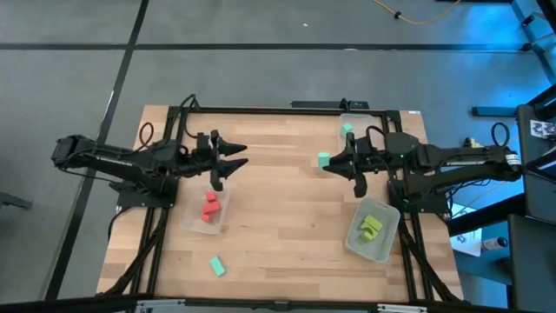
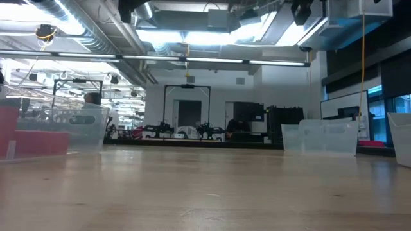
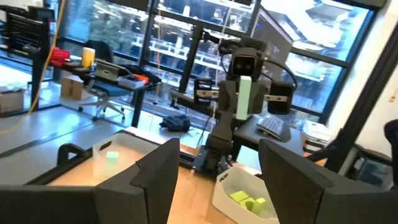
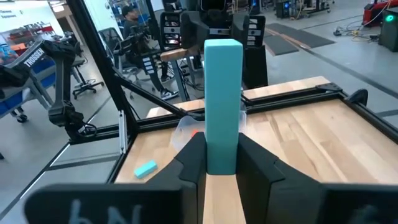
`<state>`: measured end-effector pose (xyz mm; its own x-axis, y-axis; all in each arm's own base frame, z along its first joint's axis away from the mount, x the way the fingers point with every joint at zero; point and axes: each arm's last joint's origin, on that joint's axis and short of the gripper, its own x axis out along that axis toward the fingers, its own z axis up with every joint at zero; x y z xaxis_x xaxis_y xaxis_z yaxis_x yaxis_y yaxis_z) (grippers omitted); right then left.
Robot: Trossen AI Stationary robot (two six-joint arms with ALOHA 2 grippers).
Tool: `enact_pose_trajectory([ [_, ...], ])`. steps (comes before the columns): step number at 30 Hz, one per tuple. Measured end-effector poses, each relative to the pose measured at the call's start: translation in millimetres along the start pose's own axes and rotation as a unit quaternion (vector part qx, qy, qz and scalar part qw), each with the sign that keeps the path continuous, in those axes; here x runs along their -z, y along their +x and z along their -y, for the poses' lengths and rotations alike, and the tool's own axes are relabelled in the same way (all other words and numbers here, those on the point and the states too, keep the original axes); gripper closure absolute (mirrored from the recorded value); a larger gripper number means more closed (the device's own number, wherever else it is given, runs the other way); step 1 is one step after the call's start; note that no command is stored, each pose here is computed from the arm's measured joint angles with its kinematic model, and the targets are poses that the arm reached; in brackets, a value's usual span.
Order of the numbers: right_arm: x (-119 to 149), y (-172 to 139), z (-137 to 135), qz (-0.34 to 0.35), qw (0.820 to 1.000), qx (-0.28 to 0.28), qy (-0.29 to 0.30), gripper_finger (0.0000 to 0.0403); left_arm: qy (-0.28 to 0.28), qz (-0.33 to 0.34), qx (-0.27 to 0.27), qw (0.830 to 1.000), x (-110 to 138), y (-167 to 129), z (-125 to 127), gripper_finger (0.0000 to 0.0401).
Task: Sort & place blocks by color
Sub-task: Put the top light blue block into the top transparent bin
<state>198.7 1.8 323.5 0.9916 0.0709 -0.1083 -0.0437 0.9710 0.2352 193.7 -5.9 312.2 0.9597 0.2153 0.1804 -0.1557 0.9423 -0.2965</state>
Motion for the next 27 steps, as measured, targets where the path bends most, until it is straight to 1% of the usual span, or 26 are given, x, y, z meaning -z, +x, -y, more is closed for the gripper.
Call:
enact_pose_trajectory([
  [12,0,0,0,0.000,1.000,0.000,0.015,0.0341,0.000,-0.003,0.004,1.000,0,0,0,0.0191],
  [14,0,0,0,0.000,1.000,0.001,0.026,0.0341,0.000,-0.003,0.005,1.000,0,0,0,0.0191],
  [17,-5,-1,1,0.002,0.999,0.024,0.043,0.0341,0.000,-0.003,0.004,1.000,0,0,0,0.0191],
  [19,-19,-5,2,-0.004,0.997,0.058,0.042,0.0341,0.000,-0.002,0.005,1.000,0,0,0,0.0191],
  [21,-36,-12,4,-0.030,0.992,0.116,0.035,0.0341,0.000,-0.003,0.005,1.000,0,0,0,0.0191],
  [22,-43,-15,7,-0.052,0.987,0.151,0.030,0.0341,0.000,-0.003,0.004,1.000,1,0,0,0.0191],
  [24,-57,-21,15,-0.094,0.966,0.237,0.029,0.0341,0.000,-0.003,0.004,1.000,1,0,0,0.0191],
  [26,-66,-27,27,-0.132,0.937,0.321,0.039,0.0341,0.000,-0.002,0.005,1.000,0,0,0,0.0191],
  [27,-66,-29,35,-0.154,0.921,0.354,0.044,0.0341,0.000,-0.002,0.005,1.000,0,0,0,0.0191],
])
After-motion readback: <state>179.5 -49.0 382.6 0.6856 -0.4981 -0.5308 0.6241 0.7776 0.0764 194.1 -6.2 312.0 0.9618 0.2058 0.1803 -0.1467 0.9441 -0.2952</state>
